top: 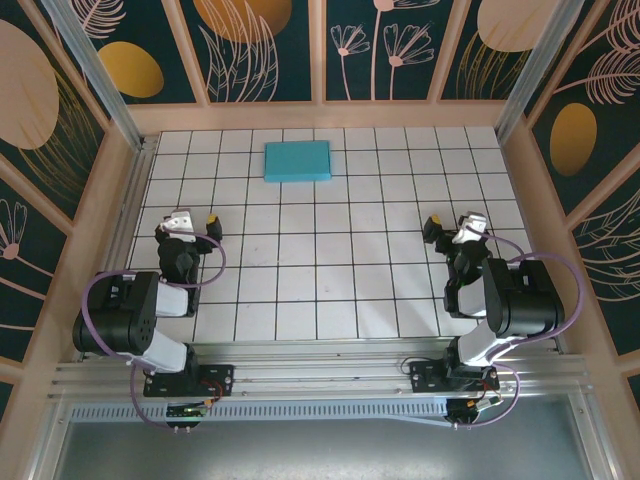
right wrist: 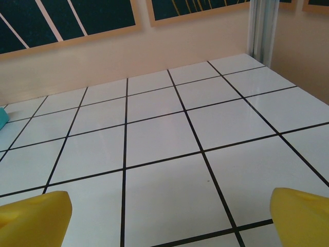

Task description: Fold the paper box

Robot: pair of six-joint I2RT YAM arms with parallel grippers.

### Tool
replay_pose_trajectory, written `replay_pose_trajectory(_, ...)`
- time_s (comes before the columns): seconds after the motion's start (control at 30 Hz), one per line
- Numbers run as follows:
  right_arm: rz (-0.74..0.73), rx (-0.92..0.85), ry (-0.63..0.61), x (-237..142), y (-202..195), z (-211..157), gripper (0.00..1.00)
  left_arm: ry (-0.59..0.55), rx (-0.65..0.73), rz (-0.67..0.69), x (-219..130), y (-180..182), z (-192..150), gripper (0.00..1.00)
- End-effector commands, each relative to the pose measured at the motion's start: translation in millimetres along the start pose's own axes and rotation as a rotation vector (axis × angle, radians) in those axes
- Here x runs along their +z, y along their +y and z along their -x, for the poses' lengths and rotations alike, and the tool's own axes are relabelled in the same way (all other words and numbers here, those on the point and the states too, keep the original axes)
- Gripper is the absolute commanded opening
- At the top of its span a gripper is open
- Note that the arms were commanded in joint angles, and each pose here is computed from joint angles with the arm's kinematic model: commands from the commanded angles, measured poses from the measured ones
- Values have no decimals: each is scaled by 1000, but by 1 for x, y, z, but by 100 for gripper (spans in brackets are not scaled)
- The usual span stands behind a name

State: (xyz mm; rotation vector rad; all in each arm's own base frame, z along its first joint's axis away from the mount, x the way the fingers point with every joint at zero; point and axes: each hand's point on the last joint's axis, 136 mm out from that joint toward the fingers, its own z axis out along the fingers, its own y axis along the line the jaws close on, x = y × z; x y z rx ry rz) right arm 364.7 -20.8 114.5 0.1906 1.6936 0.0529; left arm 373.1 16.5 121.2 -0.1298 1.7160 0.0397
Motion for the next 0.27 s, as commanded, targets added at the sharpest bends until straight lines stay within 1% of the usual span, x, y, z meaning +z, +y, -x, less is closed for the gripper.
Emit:
replay_pose_trajectory(0.0, -10, -20, -51, 6, 2, 16, 99, -51, -26, 5, 3, 2, 15, 99)
replay_pose_trajectory(0.13, -7, -22, -50, 5, 2, 15, 99, -49, -26, 5, 3, 2, 14, 99)
replay_pose_trajectory(0.23, 26, -32, -69, -1, 8, 16, 99, -50, -25, 6, 3, 2, 15, 99)
